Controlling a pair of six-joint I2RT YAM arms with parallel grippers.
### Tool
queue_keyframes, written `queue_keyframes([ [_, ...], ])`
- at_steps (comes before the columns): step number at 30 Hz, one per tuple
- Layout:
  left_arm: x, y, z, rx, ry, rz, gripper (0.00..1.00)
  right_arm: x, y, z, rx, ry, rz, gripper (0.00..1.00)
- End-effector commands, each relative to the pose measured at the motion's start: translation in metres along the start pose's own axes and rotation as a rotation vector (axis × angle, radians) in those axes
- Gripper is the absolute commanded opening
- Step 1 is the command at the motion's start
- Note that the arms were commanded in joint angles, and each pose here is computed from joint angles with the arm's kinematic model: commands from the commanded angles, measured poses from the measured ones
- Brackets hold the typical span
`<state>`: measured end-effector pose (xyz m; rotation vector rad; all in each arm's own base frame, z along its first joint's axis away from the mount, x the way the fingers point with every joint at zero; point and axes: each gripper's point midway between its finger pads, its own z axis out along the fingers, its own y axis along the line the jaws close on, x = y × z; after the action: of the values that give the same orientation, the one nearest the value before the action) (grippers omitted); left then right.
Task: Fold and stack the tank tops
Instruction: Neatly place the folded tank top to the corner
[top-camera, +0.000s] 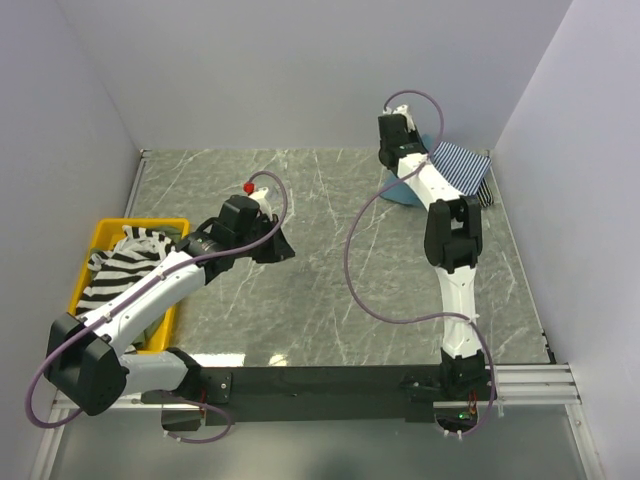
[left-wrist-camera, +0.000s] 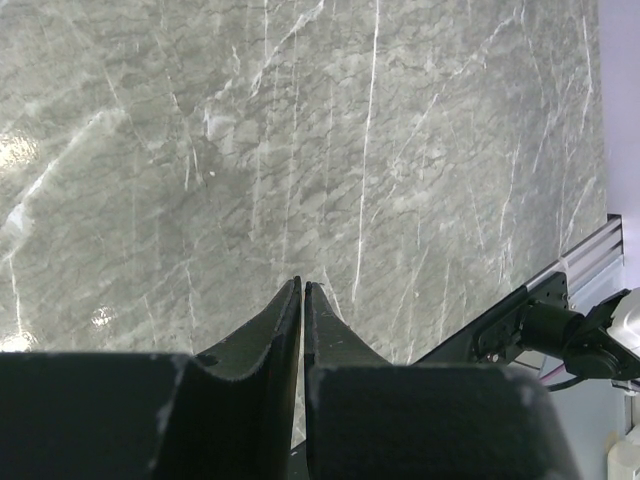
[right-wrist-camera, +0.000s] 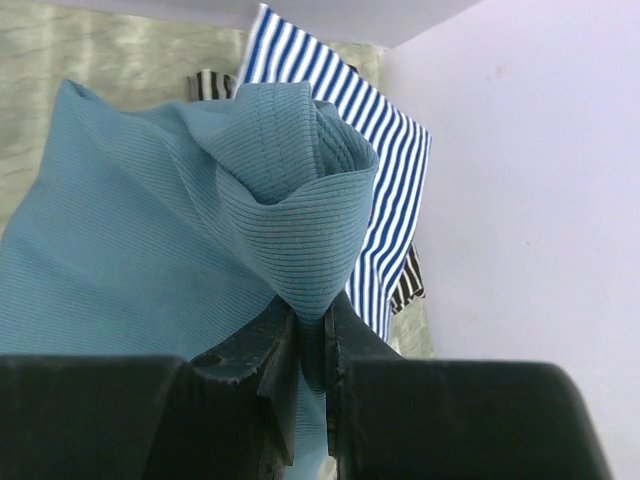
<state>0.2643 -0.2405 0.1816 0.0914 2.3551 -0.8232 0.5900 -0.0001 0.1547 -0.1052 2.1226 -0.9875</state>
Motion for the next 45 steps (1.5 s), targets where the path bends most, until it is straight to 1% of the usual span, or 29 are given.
queue_keyframes([
  [1,-0.001,-0.002,0.003,0.029,-0.005,0.022,0.11,-0.042,-0.063,-0.011,0.055,-0.095,0.140,0.00],
  [8,0.001,-0.002,0.004,0.033,0.003,0.021,0.11,-0.035,-0.084,0.005,-0.005,-0.091,0.234,0.00],
  [9,0.003,-0.001,0.005,0.031,0.006,0.019,0.11,-0.036,-0.095,0.006,-0.004,-0.097,0.265,0.00],
  [16,0.005,-0.003,0.005,0.046,0.012,0.017,0.11,-0.028,-0.127,0.018,-0.037,-0.100,0.370,0.00],
  [19,0.005,-0.003,0.006,0.048,0.015,0.015,0.11,-0.024,-0.131,0.025,-0.048,-0.095,0.394,0.00],
  [22,0.005,-0.003,0.006,0.048,0.015,0.016,0.11,-0.021,-0.123,0.031,-0.074,-0.086,0.409,0.00],
  [23,0.006,-0.003,0.007,0.047,0.018,0.016,0.11,-0.009,-0.128,0.043,-0.068,-0.063,0.425,0.00],
  [25,0.007,-0.003,0.007,0.049,0.021,0.014,0.11,-0.002,-0.127,0.050,-0.065,-0.050,0.438,0.00],
  [26,0.007,-0.002,0.007,0.047,0.021,0.015,0.11,0.008,-0.126,0.059,-0.060,-0.028,0.448,0.00],
  [32,0.008,-0.003,0.009,0.051,0.029,0.013,0.12,0.039,-0.110,0.088,-0.095,0.044,0.497,0.00],
  [33,0.009,-0.002,0.010,0.050,0.031,0.012,0.12,0.044,-0.111,0.092,-0.096,0.054,0.505,0.04],
  [34,0.008,-0.002,0.009,0.048,0.028,0.013,0.12,0.045,-0.108,0.095,-0.110,0.056,0.513,0.11],
  [35,0.008,-0.003,0.010,0.051,0.029,0.013,0.12,0.050,-0.104,0.099,-0.116,0.071,0.527,0.30],
  [37,0.009,-0.002,0.010,0.050,0.033,0.010,0.12,0.056,-0.107,0.102,-0.115,0.093,0.538,0.46],
  [38,0.009,-0.003,0.011,0.050,0.033,0.009,0.12,0.057,-0.106,0.102,-0.113,0.101,0.570,0.54],
  [41,0.010,-0.003,0.012,0.053,0.040,0.003,0.12,0.055,-0.116,0.098,-0.094,0.112,0.611,0.61],
  [45,0.011,-0.003,0.012,0.056,0.044,0.001,0.12,0.044,-0.132,0.083,-0.089,0.106,0.669,0.62],
])
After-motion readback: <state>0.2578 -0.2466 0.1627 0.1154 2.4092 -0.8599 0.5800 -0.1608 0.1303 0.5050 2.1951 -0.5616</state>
